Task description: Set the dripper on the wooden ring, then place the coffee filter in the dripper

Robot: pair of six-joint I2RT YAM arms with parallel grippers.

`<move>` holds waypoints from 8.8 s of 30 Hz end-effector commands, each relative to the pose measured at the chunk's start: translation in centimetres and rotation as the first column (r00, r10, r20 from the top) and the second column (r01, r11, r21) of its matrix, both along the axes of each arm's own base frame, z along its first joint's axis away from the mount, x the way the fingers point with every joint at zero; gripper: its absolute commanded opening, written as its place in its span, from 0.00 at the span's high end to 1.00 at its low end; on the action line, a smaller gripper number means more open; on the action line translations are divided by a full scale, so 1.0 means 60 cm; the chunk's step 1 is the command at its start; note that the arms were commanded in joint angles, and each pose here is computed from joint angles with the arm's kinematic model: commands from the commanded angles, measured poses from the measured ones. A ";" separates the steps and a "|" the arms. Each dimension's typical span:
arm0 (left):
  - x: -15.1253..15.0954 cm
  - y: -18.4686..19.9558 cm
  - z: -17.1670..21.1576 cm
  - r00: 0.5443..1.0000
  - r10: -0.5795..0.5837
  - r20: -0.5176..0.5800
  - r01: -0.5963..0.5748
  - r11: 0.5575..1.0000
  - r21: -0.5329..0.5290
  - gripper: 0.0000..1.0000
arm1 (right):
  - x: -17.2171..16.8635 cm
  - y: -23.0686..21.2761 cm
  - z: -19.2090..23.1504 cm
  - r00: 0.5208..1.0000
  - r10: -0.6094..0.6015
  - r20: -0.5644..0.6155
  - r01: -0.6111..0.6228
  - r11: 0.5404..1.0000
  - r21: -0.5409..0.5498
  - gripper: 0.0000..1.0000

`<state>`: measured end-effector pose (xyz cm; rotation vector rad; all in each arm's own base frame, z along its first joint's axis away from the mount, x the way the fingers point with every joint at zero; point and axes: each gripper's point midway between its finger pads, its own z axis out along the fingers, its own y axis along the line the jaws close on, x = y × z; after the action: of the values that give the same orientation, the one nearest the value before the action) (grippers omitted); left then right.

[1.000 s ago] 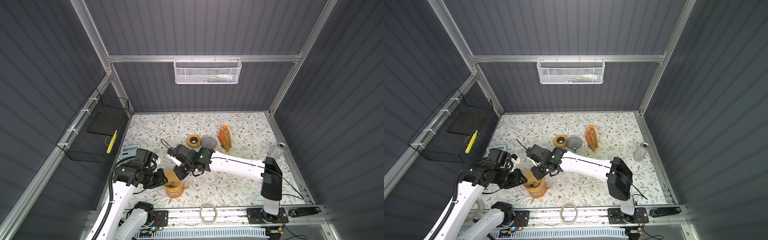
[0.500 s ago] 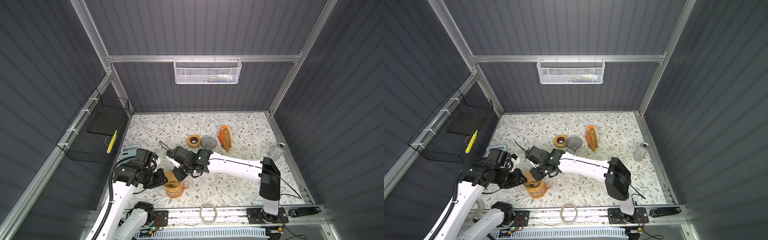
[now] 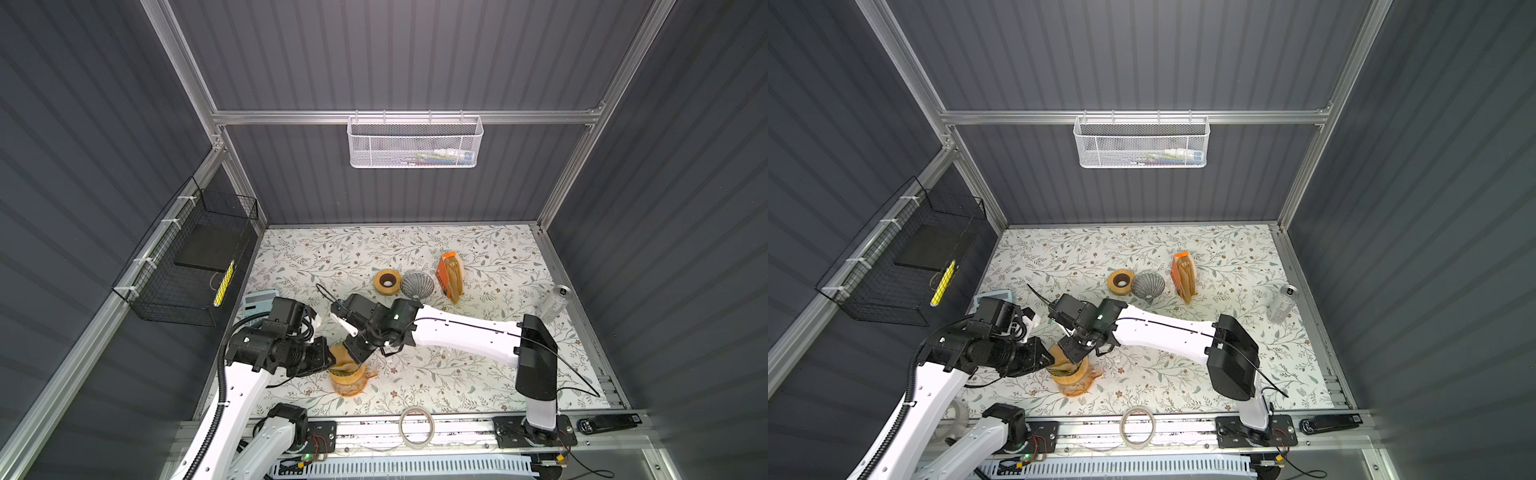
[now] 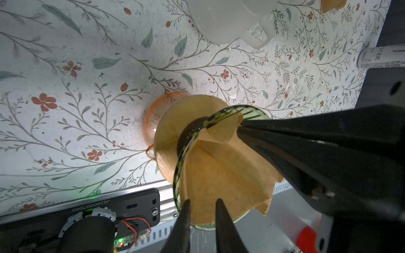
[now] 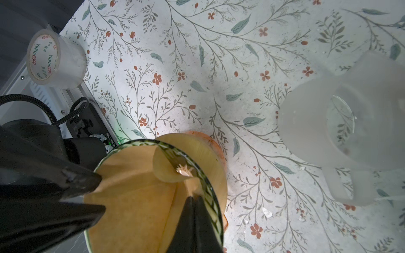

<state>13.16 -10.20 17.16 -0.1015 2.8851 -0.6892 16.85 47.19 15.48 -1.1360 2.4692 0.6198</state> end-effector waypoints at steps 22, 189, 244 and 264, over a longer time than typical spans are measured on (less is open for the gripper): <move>0.006 0.001 0.026 0.999 0.006 0.041 -0.006 1.000 -0.003 0.78 | -0.001 -0.010 0.063 0.999 0.000 0.046 -0.002 0.999 0.038 0.73; 0.240 -0.037 0.074 0.930 0.181 0.321 -0.150 0.982 -0.118 0.73 | -0.092 -0.399 -0.177 0.964 -0.261 0.048 0.265 0.934 -0.239 0.61; 0.370 -0.067 0.069 0.949 0.066 0.308 -0.063 0.998 -0.019 0.54 | 0.061 -0.445 0.040 0.848 -0.514 0.129 0.516 0.856 0.017 0.50; 0.520 -0.172 -0.100 0.991 -0.112 0.077 0.094 0.973 0.211 0.47 | 0.126 -0.427 0.104 0.860 -0.501 0.097 0.487 0.862 0.139 0.49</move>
<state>44.67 -20.63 11.46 0.0661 2.8351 -0.4805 24.02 21.27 20.06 -0.4232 2.4804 0.4553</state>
